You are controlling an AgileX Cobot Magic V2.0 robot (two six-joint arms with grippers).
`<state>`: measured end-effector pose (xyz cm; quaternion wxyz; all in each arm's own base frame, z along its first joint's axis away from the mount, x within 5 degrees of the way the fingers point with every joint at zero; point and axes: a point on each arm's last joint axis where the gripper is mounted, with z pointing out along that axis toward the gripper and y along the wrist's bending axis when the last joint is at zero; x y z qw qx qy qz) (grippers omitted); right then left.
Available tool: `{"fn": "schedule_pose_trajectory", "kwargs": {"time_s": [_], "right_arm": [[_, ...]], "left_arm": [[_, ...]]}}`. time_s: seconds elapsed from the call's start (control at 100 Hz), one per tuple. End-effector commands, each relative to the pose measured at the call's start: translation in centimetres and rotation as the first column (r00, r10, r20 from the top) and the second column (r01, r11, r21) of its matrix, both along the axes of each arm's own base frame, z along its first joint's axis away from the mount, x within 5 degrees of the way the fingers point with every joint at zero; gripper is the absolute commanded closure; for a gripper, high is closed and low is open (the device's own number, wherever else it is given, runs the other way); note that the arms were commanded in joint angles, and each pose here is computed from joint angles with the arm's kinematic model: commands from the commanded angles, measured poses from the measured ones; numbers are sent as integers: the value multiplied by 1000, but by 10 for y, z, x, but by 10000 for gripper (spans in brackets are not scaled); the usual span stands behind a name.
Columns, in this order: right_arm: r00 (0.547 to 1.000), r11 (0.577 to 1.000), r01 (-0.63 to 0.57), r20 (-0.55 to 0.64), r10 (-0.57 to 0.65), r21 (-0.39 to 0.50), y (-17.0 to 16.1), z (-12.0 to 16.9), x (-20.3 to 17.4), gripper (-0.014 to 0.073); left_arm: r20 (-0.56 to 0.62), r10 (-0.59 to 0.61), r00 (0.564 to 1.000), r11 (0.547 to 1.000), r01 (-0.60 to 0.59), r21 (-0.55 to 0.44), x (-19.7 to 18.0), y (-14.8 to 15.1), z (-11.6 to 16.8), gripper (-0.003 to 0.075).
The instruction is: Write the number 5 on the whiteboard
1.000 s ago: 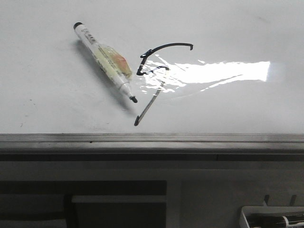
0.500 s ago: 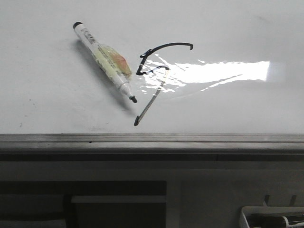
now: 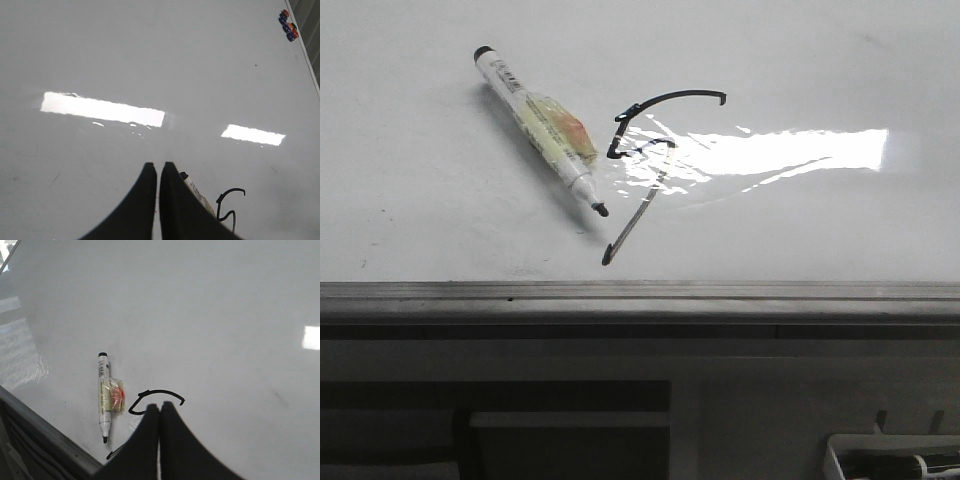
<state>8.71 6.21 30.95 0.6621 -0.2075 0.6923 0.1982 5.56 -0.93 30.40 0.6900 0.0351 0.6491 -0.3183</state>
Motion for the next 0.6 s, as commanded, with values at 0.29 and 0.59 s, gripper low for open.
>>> {"fn": "schedule_pose_trajectory", "kwargs": {"time_s": [0.29, 0.59], "right_arm": [[999, 1000, -23, 40, 22, 1, 1, 9, -2, 659], [999, 1000, -23, 40, 22, 1, 1, 9, -2, 659]], "left_arm": [[37, 189, 981, 946, -192, 262, 13, 1, -51, 741], [250, 108, 962, 913, -195, 358, 6, -5, -31, 741]]}}
